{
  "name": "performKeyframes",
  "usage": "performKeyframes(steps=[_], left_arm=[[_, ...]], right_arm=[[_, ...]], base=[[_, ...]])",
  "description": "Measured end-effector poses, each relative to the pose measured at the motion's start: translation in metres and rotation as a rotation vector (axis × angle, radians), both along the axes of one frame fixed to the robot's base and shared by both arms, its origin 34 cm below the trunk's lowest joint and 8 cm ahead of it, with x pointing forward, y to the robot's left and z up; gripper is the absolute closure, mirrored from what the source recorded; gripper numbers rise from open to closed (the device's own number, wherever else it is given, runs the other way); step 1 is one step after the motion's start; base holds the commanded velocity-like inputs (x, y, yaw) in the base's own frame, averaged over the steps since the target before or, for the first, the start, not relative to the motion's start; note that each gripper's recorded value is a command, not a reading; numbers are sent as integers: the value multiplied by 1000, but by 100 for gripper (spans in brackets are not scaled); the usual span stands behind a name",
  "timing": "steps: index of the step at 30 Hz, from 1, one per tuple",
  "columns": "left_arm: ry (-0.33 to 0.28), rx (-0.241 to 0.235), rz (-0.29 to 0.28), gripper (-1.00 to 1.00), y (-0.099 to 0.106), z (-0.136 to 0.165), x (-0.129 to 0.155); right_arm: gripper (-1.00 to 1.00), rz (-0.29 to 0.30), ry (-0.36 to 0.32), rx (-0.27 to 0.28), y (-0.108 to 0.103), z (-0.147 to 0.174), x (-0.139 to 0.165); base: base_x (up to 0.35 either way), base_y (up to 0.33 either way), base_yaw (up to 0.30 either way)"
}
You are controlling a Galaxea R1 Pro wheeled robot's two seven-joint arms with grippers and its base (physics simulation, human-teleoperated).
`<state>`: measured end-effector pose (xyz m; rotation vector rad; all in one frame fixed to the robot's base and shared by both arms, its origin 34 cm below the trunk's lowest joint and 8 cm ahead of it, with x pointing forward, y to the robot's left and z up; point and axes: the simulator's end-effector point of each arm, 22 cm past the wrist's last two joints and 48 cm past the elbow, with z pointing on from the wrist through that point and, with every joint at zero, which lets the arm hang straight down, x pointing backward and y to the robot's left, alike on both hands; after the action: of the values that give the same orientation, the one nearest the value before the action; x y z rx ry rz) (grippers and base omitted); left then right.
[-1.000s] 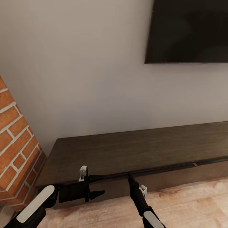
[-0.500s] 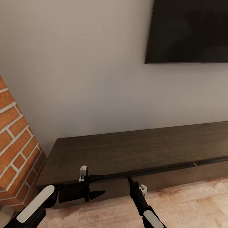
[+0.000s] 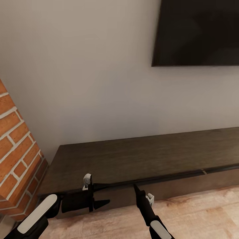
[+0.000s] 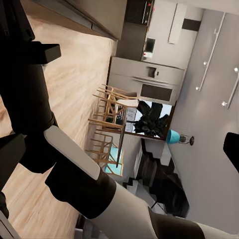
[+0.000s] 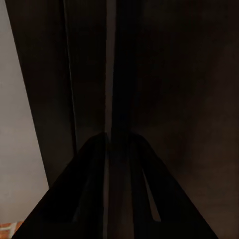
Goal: Place each of the two pumpkins and all three candles from the living room inside a cabinet in the living room (use any cabinet), then make sure every cabinet is closed, and position the cauldron so it is next to a table in the living room.
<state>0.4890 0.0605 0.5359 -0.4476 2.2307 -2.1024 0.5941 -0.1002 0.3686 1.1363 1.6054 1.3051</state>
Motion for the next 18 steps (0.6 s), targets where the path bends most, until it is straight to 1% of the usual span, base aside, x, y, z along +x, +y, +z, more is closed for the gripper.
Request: performKeyframes(steps=[11,14,18], left_arm=[[0,0,0,-100,0,0,0],[0,0,0,-100,0,0,0],[0,0,0,-100,0,0,0]], right_arm=[[100,0,0,0,0,0,0],[100,1,0,1,0,0,0],[100,19,-5,-17,-2,0,0]], base=[[0,0,0],[-65,0,0],[-51,0,0]])
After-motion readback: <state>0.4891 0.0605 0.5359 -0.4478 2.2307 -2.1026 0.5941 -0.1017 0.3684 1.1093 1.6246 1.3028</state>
